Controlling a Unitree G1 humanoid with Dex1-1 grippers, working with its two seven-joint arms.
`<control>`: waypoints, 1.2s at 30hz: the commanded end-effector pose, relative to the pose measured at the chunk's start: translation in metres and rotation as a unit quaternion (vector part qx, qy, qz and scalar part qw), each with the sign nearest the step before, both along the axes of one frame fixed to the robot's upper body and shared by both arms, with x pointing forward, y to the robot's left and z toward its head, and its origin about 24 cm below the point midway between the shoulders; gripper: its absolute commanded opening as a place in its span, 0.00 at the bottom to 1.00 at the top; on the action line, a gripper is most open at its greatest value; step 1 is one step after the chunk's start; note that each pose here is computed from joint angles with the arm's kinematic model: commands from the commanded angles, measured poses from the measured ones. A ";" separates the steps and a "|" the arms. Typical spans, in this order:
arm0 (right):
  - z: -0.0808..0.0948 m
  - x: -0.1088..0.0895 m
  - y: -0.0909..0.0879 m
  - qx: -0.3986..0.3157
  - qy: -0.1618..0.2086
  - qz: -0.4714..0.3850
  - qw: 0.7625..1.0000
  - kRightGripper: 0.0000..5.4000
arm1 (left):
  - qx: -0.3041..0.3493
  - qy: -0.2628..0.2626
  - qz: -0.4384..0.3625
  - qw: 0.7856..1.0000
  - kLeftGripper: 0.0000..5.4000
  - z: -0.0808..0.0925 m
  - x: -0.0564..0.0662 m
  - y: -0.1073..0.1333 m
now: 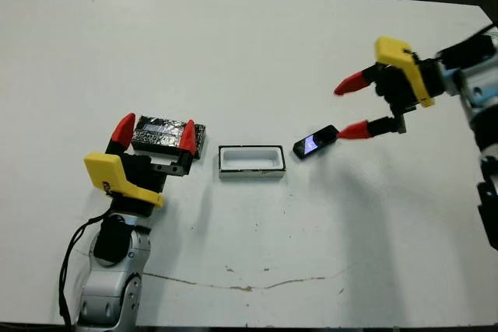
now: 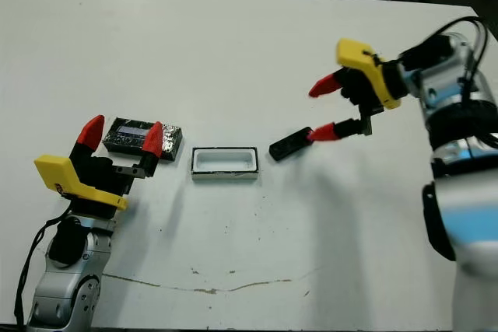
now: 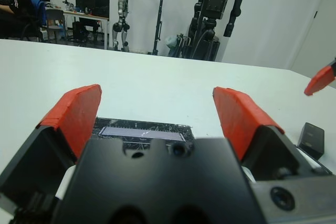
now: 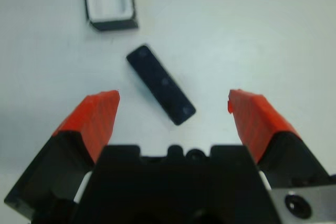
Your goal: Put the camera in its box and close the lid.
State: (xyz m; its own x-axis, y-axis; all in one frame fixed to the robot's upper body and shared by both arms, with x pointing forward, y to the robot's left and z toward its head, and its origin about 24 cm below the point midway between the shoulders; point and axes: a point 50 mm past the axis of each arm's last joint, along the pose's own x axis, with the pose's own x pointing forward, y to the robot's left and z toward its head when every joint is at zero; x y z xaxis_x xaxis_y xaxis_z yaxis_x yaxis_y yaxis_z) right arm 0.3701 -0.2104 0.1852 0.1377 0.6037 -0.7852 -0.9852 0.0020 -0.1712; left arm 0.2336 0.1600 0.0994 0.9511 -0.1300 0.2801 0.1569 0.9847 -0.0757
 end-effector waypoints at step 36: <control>-0.034 0.002 0.019 -0.075 -0.056 0.063 0.994 0.78 | 0.011 0.010 -0.004 1.000 1.00 -0.004 -0.001 0.001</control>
